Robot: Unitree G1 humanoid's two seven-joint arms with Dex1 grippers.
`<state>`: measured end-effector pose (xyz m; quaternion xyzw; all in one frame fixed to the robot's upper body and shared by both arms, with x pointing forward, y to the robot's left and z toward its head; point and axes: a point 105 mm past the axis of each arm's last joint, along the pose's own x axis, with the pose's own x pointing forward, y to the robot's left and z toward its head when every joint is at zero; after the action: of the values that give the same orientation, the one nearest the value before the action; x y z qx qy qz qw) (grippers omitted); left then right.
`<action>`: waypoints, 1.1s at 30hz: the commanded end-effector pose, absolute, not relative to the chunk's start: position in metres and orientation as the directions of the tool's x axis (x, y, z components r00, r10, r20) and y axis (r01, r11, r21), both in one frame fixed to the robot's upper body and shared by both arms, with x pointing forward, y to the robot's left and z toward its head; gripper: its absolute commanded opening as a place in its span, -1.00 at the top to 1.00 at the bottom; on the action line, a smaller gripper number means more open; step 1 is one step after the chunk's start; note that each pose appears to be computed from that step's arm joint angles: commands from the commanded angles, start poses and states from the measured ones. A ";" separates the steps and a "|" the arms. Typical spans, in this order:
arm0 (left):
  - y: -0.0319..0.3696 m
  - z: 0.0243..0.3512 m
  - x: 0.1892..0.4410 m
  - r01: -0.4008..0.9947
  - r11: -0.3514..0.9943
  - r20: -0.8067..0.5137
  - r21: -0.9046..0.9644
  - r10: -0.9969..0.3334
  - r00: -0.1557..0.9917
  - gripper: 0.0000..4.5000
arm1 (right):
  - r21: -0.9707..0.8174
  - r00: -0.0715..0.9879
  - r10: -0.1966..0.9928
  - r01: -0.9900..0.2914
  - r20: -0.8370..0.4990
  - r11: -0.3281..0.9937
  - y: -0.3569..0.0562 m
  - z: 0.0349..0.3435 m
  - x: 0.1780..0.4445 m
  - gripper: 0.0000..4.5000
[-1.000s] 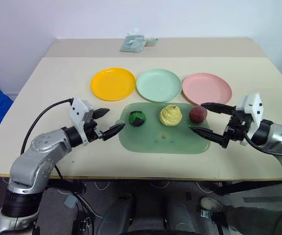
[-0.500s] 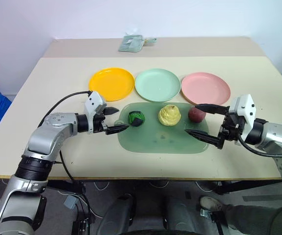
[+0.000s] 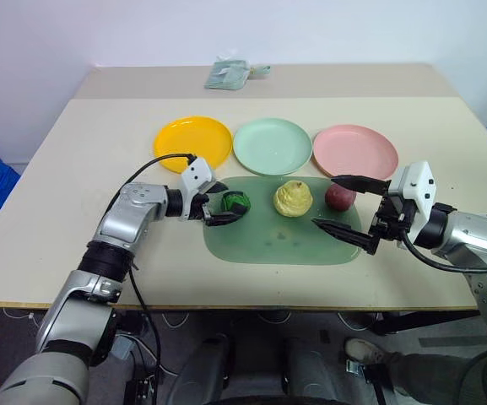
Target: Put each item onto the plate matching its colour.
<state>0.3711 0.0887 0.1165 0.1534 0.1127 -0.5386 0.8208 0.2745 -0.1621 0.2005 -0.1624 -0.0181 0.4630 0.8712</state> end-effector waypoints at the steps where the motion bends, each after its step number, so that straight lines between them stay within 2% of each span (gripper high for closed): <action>1: 0.082 0.125 0.376 0.917 0.360 -0.334 0.173 -0.854 0.399 -0.76 | -0.345 0.565 0.820 -0.790 -0.092 0.506 -0.157 0.213 0.270 -1.00; 2: 0.080 0.125 0.377 0.917 0.361 -0.332 0.172 -0.855 0.399 -0.63 | -0.346 0.567 0.819 -0.789 -0.091 0.508 -0.157 0.213 0.270 -1.00; 5: 0.078 0.128 0.380 0.906 0.376 -0.312 0.193 -0.852 0.420 0.01 | -0.346 0.573 0.815 -0.784 -0.085 0.516 -0.158 0.214 0.270 -1.00; 6: 0.076 0.132 0.382 0.896 0.394 -0.288 0.205 -0.850 0.440 0.17 | -0.345 0.580 0.811 -0.779 -0.078 0.523 -0.158 0.215 0.271 -1.00; 11: 0.073 0.158 0.396 0.820 0.526 -0.157 0.228 -0.811 0.564 0.17 | -0.317 0.652 0.758 -0.720 -0.005 0.617 -0.156 0.226 0.286 -1.00; 15: 0.061 0.182 0.412 0.745 0.630 -0.077 0.219 -0.750 0.657 0.17 | -0.224 0.779 0.626 -0.603 0.041 0.766 -0.158 0.232 0.318 -1.00; 18: 0.046 0.194 0.424 0.720 0.666 -0.050 0.194 -0.726 0.686 0.17 | -0.183 0.817 0.575 -0.558 0.050 0.809 -0.155 0.233 0.337 -1.00; 25: 0.022 0.202 0.458 0.623 0.770 -0.062 0.139 -0.621 0.781 0.17 | -0.128 0.888 0.460 -0.456 0.006 0.881 -0.158 0.225 0.366 -1.00; 33: 0.010 0.199 0.469 0.533 0.835 -0.088 0.137 -0.525 0.846 0.17 | -0.095 0.933 0.360 -0.359 -0.012 0.929 -0.156 0.220 0.383 -1.00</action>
<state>0.4652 0.0112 0.1796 0.0741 0.0537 -0.2890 0.9529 0.3806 -0.1573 0.2074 -0.0426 0.0161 0.1941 0.9799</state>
